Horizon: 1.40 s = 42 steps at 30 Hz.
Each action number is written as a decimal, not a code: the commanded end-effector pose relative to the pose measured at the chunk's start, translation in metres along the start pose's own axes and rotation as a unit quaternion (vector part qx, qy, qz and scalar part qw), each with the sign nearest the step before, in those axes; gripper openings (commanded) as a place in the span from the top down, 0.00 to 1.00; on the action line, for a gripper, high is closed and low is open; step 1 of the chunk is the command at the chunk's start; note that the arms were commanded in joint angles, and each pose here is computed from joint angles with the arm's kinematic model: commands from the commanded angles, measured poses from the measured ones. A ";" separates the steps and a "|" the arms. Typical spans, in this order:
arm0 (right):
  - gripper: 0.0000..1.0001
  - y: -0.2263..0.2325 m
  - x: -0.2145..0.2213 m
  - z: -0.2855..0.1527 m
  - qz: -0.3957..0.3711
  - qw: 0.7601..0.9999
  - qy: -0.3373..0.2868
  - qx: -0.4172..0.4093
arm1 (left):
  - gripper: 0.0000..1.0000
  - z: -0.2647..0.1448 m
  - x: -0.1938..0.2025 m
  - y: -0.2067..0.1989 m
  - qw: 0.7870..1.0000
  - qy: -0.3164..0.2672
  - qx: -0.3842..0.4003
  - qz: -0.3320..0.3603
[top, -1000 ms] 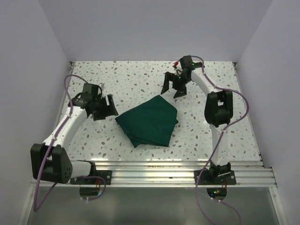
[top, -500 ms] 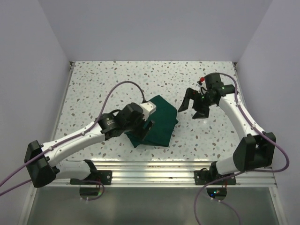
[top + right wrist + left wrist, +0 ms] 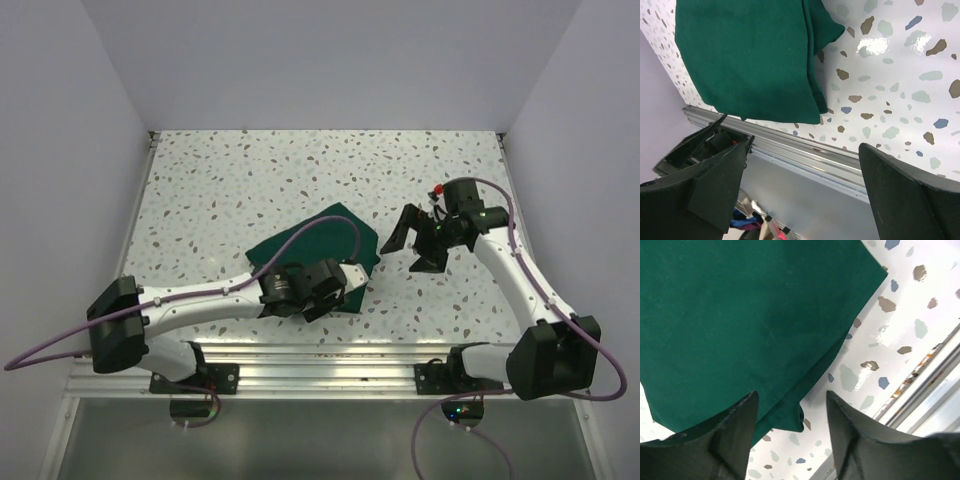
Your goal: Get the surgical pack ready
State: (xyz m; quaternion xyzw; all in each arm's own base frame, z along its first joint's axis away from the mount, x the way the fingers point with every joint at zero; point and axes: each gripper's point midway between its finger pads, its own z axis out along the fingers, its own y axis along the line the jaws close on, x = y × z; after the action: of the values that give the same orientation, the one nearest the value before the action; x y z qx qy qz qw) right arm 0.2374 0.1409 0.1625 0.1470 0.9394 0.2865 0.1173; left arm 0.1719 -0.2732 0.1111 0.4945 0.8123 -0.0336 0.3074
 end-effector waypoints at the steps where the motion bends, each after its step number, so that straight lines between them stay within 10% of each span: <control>1: 0.01 0.009 0.001 -0.004 0.013 0.999 -0.012 -0.027 | 0.41 0.015 0.003 0.005 0.999 0.011 -0.035 0.019; 22: 0.01 0.004 0.016 0.010 0.035 0.998 0.008 -0.049 | 0.37 0.035 -0.005 0.000 0.999 0.004 -0.048 0.008; 42: 0.04 0.023 0.046 0.029 0.068 0.995 0.033 -0.070 | 0.62 0.049 0.008 0.003 0.998 0.010 -0.058 0.004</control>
State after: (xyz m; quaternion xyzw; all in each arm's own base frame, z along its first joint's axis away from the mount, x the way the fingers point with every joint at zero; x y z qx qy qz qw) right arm 0.2042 0.1760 0.1368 0.1868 0.9187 0.3416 0.0673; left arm 0.1894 -0.2738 0.0654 0.4888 0.8155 0.0348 0.3079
